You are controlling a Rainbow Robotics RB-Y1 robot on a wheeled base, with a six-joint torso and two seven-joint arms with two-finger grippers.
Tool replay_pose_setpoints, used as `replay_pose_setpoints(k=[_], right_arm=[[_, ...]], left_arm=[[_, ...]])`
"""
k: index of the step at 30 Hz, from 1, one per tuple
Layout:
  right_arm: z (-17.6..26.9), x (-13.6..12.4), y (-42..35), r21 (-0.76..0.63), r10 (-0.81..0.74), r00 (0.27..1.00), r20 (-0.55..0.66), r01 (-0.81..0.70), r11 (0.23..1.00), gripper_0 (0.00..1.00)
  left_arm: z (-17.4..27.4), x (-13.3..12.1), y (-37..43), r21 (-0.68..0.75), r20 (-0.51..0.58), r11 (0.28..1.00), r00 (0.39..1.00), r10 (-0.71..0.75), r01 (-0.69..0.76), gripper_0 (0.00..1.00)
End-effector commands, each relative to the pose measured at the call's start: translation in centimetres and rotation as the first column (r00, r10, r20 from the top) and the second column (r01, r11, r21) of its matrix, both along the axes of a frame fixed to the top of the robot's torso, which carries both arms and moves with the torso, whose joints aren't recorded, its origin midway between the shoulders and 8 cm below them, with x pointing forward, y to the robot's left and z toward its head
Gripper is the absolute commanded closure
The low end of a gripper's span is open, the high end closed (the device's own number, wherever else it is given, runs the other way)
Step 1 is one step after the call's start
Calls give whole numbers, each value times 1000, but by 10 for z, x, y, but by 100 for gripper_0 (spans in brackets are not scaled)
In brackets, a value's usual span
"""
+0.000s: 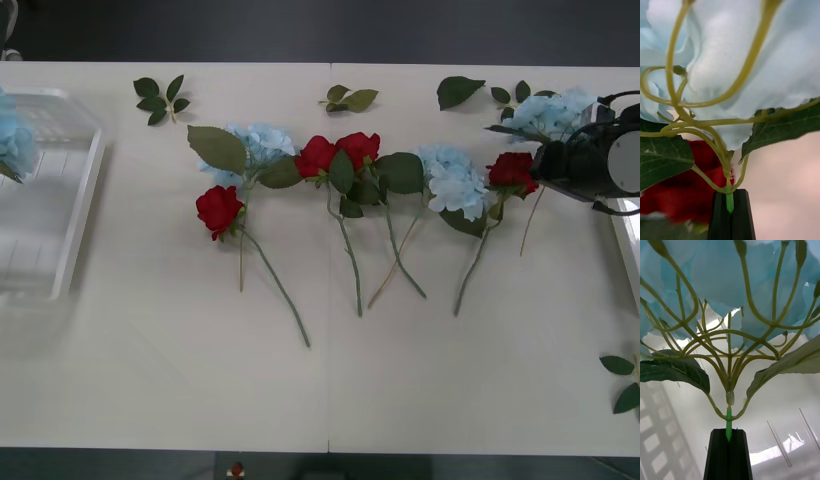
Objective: Put the red flowers into the right box and the blue flowers into the left box
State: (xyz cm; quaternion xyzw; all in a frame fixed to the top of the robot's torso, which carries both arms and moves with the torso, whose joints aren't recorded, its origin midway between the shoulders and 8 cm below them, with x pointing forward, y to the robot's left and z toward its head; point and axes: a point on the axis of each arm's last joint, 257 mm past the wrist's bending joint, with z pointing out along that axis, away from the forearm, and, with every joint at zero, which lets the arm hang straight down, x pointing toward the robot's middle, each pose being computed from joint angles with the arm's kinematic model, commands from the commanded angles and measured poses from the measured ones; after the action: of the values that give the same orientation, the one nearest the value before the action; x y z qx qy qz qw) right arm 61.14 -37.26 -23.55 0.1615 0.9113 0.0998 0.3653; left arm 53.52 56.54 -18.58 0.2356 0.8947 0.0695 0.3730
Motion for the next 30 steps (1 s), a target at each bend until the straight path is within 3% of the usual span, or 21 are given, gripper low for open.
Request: replay_pose_setpoints(k=[1,8,13,14,16,17,19,24,30], right_arm=[[52,-9,4,-7,95,993,71,-95,995,100],[98,-54,46,28,273,953,134,-279,960,100],[130,-106,90,93,444,872,206,-469,878,100],[135,-115,96,95,475,852,223,-503,859,100],[154,-140,115,90,557,784,275,-597,797,100],[159,-150,121,84,584,758,290,-628,773,100],[169,-168,133,67,630,704,327,-682,728,100],[192,-215,178,-40,755,494,431,-825,563,100],[200,-251,216,-229,839,274,469,-880,416,100]], left_arm=[[-11,-4,1,24,-3,1000,1000,-12,13,100],[-38,-6,-2,29,-13,1000,1000,0,0,100],[-45,-7,-4,30,-19,1000,1000,5,-5,100],[-45,-7,-3,29,-18,1000,1000,7,-7,96],[-45,-7,-4,27,-18,1000,1000,6,-5,39],[-45,-6,-5,23,-16,1000,1000,6,-5,21],[-45,-6,-7,12,-15,1000,1000,5,-5,0],[-31,-19,-26,-67,-77,997,996,-55,49,0],[13,-32,-75,-155,-131,967,965,-225,204,0]])
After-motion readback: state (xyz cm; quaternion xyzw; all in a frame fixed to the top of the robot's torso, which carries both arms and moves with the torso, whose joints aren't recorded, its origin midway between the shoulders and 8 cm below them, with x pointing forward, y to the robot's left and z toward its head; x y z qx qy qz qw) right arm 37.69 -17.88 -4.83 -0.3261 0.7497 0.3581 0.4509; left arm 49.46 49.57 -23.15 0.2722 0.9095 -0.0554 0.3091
